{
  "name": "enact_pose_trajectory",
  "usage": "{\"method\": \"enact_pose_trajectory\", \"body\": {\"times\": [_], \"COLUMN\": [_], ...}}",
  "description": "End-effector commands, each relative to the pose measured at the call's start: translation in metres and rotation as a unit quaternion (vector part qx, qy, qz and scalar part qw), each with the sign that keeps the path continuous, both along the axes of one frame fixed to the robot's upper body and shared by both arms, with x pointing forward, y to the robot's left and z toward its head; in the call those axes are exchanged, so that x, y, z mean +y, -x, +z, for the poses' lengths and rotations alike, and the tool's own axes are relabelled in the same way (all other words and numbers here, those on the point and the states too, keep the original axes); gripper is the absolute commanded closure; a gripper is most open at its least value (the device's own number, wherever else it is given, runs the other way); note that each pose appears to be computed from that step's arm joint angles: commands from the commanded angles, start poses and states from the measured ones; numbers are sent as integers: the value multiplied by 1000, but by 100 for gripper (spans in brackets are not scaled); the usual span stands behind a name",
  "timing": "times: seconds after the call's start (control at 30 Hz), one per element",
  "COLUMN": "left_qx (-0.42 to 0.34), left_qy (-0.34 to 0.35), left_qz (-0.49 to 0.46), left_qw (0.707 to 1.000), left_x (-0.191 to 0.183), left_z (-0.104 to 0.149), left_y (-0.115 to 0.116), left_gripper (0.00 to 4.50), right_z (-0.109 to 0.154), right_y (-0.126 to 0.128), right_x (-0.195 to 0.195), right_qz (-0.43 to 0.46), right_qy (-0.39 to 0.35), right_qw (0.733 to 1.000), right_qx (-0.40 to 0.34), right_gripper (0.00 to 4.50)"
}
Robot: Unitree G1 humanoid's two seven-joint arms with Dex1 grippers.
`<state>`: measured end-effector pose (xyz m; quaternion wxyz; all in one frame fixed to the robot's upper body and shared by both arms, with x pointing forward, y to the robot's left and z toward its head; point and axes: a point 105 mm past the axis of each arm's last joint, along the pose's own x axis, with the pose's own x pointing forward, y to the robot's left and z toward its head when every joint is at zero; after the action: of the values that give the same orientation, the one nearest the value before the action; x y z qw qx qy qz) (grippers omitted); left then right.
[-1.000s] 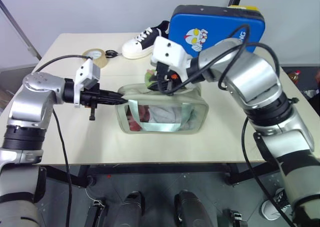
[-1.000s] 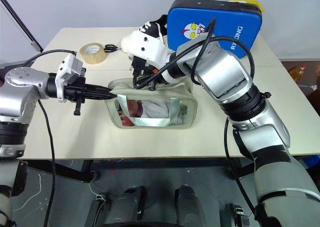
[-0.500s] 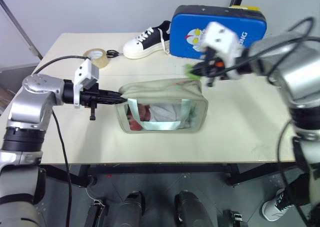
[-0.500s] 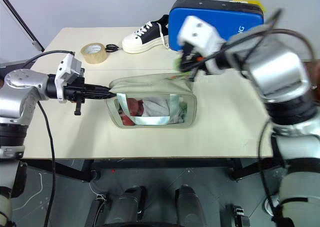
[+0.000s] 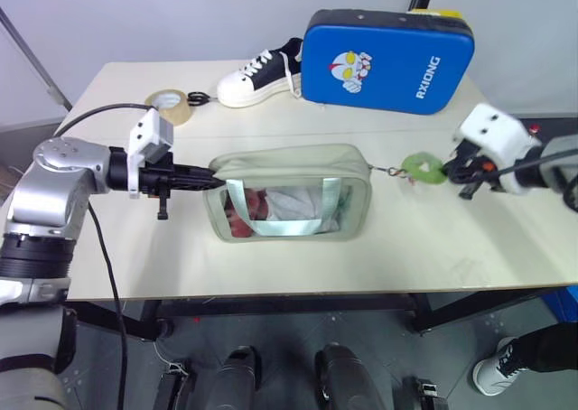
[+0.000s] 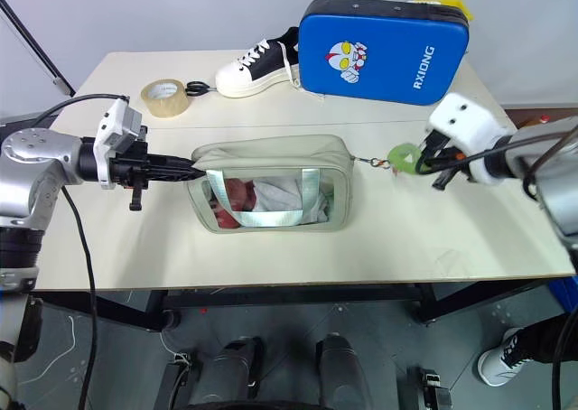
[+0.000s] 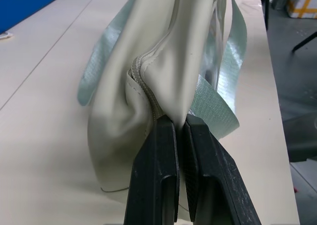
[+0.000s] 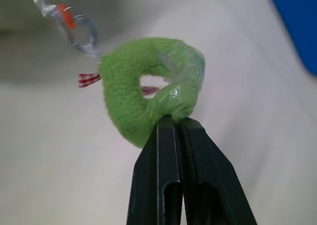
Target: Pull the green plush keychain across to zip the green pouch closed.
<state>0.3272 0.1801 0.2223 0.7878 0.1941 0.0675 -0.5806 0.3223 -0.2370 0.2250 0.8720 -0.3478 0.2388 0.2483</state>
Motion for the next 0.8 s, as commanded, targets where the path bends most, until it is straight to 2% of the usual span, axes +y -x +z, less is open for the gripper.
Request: {"method": "enact_pose_trajectory", "body": {"times": [0.03, 0.17, 0.37, 0.57, 0.7, 0.8], "left_qx": [-2, -5, -5, -6, -7, -8], "left_qy": [-9, -10, -12, -12, -12, -12], "left_qz": [19, 24, 24, 23, 21, 14], "left_qw": [1000, 1000, 1000, 1000, 1000, 1000], "left_x": [8, 11, 11, 9, 8, 6], "left_z": [3, 4, 3, 4, 4, 5], "left_y": [-2, -2, -1, -2, -2, -1], "left_gripper": [450, 450, 450, 450, 450, 450], "right_z": [-7, -32, -68, -87, -80, -50], "right_y": [1, 4, 12, 11, 8, 0], "right_x": [18, 39, 51, 49, 43, 47], "right_qz": [14, 35, 49, 41, 33, 33], "right_qy": [-7, -16, 23, 59, 68, 11], "right_qw": [1000, 999, 997, 995, 996, 999], "right_qx": [-9, 16, 51, 66, 57, 26], "right_gripper": [444, 444, 444, 444, 444, 444]}}
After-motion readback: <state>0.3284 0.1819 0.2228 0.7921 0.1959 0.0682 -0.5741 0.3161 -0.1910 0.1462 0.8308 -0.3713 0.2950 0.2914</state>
